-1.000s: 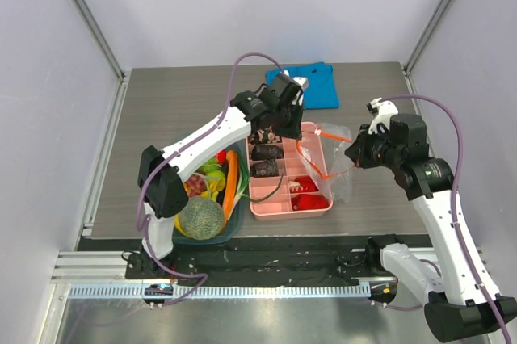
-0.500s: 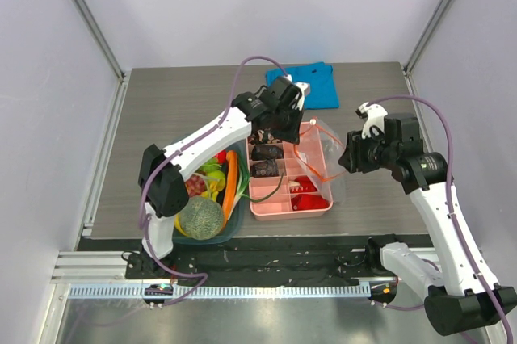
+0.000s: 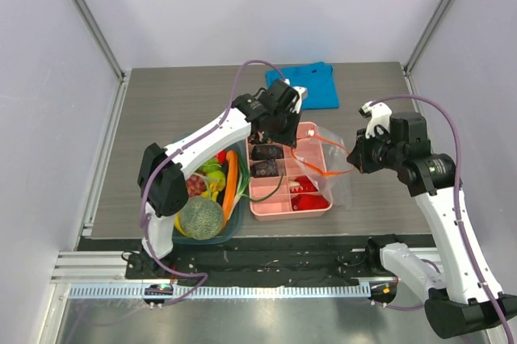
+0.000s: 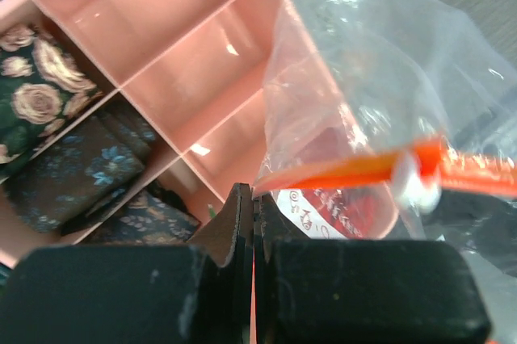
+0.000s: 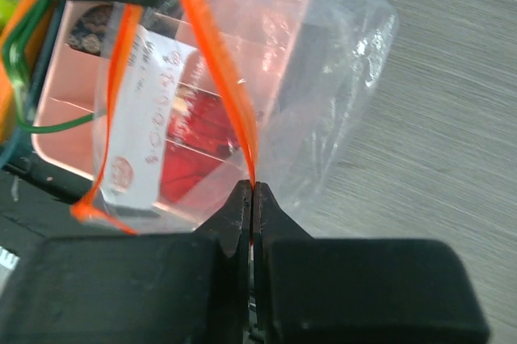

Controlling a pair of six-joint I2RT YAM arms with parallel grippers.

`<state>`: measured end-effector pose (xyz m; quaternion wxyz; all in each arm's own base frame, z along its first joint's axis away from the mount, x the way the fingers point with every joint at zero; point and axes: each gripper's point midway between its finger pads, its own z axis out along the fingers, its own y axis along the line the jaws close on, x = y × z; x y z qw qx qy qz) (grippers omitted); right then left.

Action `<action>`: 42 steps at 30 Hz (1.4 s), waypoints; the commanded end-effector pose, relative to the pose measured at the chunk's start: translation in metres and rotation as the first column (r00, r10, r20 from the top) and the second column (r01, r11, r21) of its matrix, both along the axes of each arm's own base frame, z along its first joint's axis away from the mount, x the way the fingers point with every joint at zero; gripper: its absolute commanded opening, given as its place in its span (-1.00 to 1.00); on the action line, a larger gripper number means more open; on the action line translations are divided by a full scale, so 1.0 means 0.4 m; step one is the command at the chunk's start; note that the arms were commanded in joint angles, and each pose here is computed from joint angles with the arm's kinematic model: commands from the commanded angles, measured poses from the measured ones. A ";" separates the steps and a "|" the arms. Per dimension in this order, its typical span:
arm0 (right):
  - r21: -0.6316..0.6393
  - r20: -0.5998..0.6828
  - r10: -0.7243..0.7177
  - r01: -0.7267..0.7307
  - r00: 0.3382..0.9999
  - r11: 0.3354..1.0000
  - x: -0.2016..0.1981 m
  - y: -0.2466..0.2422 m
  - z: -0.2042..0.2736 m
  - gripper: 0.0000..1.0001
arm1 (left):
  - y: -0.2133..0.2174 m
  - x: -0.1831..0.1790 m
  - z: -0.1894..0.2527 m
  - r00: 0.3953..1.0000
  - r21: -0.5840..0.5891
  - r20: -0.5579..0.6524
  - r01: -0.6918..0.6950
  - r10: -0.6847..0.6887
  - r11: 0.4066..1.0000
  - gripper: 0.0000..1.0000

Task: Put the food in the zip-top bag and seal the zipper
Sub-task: Open the zipper of the food storage bag, then pick up the fake vegetable from the bin.

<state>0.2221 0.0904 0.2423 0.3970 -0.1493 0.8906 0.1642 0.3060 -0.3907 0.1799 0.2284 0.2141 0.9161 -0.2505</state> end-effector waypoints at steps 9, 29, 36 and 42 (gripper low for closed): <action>-0.019 0.038 -0.085 0.086 0.996 0.996 0.021 -0.030 -0.008 -0.99 | -0.014 -0.001 0.028 0.986 -0.093 0.017 0.164 -0.163 0.982 -0.87; 0.085 0.009 -0.097 0.095 0.995 0.992 0.063 0.013 -0.032 -0.98 | 0.423 -0.219 0.281 0.888 -0.130 0.253 0.424 -0.384 0.896 1.00; 0.096 0.000 -0.104 0.104 0.995 0.990 0.071 0.017 -0.032 -0.99 | 0.560 -0.387 0.175 0.823 0.025 0.166 0.548 -0.544 0.836 0.83; 0.099 0.016 -0.107 0.105 0.994 0.990 0.071 0.015 -0.019 -0.99 | 0.608 -0.381 0.091 0.853 0.120 0.077 0.507 -0.517 0.854 0.80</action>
